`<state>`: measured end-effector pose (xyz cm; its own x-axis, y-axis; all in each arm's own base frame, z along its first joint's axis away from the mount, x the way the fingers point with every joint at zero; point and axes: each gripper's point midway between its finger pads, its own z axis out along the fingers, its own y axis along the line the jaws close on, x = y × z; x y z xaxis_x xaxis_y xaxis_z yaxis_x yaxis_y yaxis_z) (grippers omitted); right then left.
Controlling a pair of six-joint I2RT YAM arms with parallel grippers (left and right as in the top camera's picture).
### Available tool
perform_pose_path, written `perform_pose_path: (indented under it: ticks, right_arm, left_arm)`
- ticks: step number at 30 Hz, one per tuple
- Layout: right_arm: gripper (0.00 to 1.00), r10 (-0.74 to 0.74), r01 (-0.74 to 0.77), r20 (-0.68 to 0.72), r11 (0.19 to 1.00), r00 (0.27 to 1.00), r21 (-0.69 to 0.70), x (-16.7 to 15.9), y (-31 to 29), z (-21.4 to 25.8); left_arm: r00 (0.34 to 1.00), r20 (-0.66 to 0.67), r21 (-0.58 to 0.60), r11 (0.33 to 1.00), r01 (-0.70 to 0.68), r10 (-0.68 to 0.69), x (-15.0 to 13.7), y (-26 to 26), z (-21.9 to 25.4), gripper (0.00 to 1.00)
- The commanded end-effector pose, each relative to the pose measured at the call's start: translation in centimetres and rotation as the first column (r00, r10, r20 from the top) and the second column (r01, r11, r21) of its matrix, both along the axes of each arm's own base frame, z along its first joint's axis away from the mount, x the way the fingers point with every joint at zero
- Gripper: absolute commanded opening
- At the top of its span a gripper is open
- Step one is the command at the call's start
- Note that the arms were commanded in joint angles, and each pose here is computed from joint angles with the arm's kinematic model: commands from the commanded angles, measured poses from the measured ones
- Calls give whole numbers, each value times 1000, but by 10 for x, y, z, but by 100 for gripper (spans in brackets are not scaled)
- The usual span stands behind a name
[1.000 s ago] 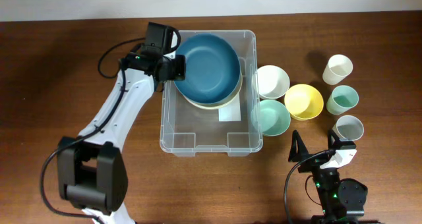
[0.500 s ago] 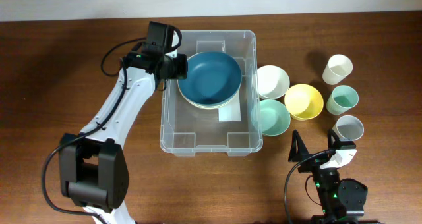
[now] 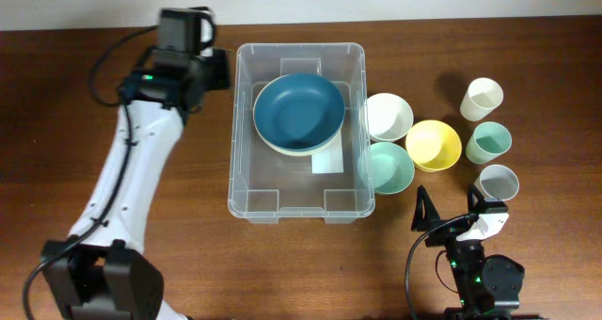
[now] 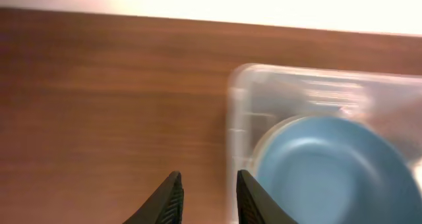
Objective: Pack container
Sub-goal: 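Lower the blue plate onto the cream plates and open the left gripper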
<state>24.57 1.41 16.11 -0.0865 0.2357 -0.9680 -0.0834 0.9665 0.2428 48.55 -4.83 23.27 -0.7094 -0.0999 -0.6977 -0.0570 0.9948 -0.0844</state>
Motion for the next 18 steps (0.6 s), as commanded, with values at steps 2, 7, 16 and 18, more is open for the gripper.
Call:
perform_pose_path:
  ticks: [2, 7, 16, 18]
  right_arm:
    - [99, 4, -4, -6, 1000, 1000, 8, 0, 1, -3]
    - [99, 4, -4, -6, 1000, 1000, 8, 0, 1, -3]
    - [99, 4, -4, -6, 1000, 1000, 8, 0, 1, -3]
    - [99, 4, -4, -6, 1000, 1000, 8, 0, 1, -3]
  left_arm:
    - [987, 10, 29, 986, -161, 161, -2, 69, 9, 33]
    - [961, -52, 39, 963, -268, 270, -18, 122, -1, 100]
    - [949, -81, 41, 952, -303, 305, -27, 138, -6, 100]
    - [949, -81, 41, 952, -303, 305, -27, 138, -6, 100]
